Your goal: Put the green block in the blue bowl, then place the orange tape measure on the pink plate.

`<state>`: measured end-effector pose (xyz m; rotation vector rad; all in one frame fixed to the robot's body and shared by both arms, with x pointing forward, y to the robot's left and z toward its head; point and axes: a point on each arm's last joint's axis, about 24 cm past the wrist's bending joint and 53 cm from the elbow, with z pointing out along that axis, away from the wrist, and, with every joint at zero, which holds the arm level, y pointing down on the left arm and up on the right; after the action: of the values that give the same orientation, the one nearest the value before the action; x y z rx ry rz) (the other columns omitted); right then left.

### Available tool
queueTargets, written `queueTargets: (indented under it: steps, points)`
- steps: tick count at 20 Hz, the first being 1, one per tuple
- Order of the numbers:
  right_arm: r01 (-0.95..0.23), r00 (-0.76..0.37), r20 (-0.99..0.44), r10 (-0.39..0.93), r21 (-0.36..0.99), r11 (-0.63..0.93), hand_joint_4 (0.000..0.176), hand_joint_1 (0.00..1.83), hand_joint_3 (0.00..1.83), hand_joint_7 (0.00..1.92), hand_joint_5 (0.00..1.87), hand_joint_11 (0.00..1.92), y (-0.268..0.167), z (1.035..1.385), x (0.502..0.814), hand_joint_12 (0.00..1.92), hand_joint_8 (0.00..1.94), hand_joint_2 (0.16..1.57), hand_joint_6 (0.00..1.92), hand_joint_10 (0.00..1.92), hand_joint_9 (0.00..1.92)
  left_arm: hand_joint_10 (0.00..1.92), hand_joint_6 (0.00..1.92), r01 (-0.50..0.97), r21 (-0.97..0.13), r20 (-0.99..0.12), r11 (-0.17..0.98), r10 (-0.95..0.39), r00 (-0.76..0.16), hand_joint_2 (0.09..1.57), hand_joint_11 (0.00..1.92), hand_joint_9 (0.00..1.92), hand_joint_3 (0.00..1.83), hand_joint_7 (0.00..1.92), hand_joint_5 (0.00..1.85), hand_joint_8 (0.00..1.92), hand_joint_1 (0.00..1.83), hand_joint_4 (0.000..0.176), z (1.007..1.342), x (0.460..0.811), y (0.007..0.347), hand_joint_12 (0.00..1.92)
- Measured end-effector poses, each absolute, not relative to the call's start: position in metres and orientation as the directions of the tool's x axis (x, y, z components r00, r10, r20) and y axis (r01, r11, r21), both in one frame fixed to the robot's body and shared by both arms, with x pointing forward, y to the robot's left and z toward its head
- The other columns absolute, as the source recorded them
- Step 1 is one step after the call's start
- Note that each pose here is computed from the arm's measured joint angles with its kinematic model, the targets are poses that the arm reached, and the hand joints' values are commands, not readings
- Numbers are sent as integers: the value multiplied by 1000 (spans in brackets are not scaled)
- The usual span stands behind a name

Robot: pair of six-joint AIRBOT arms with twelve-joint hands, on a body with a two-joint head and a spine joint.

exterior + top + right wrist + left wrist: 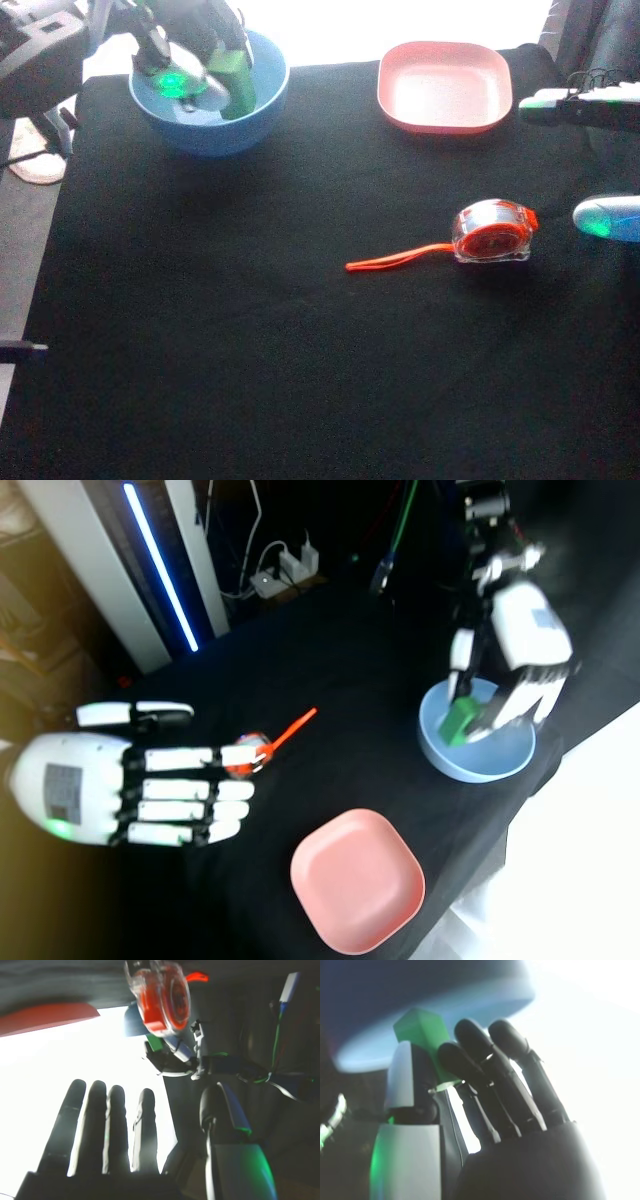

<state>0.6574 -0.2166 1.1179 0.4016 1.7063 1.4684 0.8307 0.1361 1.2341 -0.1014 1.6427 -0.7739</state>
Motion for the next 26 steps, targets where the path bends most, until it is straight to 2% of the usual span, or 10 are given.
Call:
queueTargets:
  steps: [2, 3, 6, 9, 12, 14, 17, 19, 23, 26]
  points:
    - [-267, -606, -376, 701, 926, 266, 105, 758, 1, 289, 377, 86, -216, 1118, 657, 750, 0, 1088, 0, 4, 320, 633, 0, 354, -515, -857, 781, -455, -243, 1011, 483, 768, 2, 895, 654, 3, 830, 9, 1233, 830, 134, 1546]
    - [-265, -608, -372, 702, 928, 263, 122, 740, 4, 291, 376, 75, -216, 1118, 657, 734, 0, 1097, 0, 4, 322, 467, 0, 357, -506, -862, 785, -441, -251, 974, 228, 532, 0, 615, 392, 0, 732, 93, 1230, 828, 131, 1424]
    - [-259, -612, -364, 702, 931, 256, 69, 727, 2, 291, 384, 98, -216, 1117, 657, 737, 1, 1094, 3, 3, 323, 188, 0, 401, -503, -864, 766, -435, -254, 978, 144, 451, 0, 412, 225, 0, 692, 158, 1231, 814, 120, 1286]
    - [-257, -617, -356, 702, 934, 248, 105, 686, 0, 284, 373, 176, -214, 1119, 657, 701, 1, 1081, 1, 2, 309, 27, 14, 520, -493, -863, 698, -470, -187, 992, 134, 422, 0, 335, 316, 6, 833, 144, 1259, 777, 118, 1304]
    - [-268, -627, -359, 691, 933, 241, 69, 736, 0, 281, 378, 80, -209, 1122, 657, 657, 0, 1076, 2, 0, 286, 5, 1, 599, -472, -854, 647, -504, -129, 975, 17, 379, 0, 323, 321, 2, 867, 90, 1275, 742, 130, 1128]
    - [-282, -632, -363, 685, 931, 234, 75, 804, 0, 317, 396, 93, -205, 1124, 657, 663, 11, 1039, 7, 15, 324, 2, 0, 627, -468, -854, 623, -501, -140, 946, 0, 260, 0, 290, 233, 2, 713, 127, 1264, 719, 132, 773]
    - [-302, -647, -383, 659, 922, 240, 85, 847, 0, 342, 418, 71, -192, 1127, 659, 870, 2, 1031, 1, 3, 392, 2, 1, 643, -499, -840, 581, -507, -193, 919, 0, 181, 0, 226, 244, 3, 800, 88, 1246, 688, 140, 537]
    - [-336, -661, -419, 623, 907, 253, 119, 833, 0, 306, 373, 31, -178, 1132, 661, 759, 2, 1028, 0, 2, 300, 0, 0, 631, -525, -830, 571, -508, -230, 849, 0, 2, 0, 11, 171, 2, 706, 130, 1229, 663, 154, 10]
    - [-314, -712, -434, 552, 900, 302, 134, 952, 2, 312, 429, 33, -157, 1105, 659, 923, 0, 993, 1, 0, 323, 0, 0, 538, -622, -771, 569, -565, -293, 813, 0, 0, 0, 0, 99, 0, 559, 175, 1190, 637, 182, 0]
    - [-292, -730, -446, 517, 889, 354, 108, 1037, 1, 367, 471, 87, -152, 1086, 661, 936, 5, 1000, 3, 12, 393, 0, 3, 517, -651, -747, 555, -591, -306, 815, 0, 0, 0, 0, 104, 0, 652, 143, 1181, 628, 189, 0]
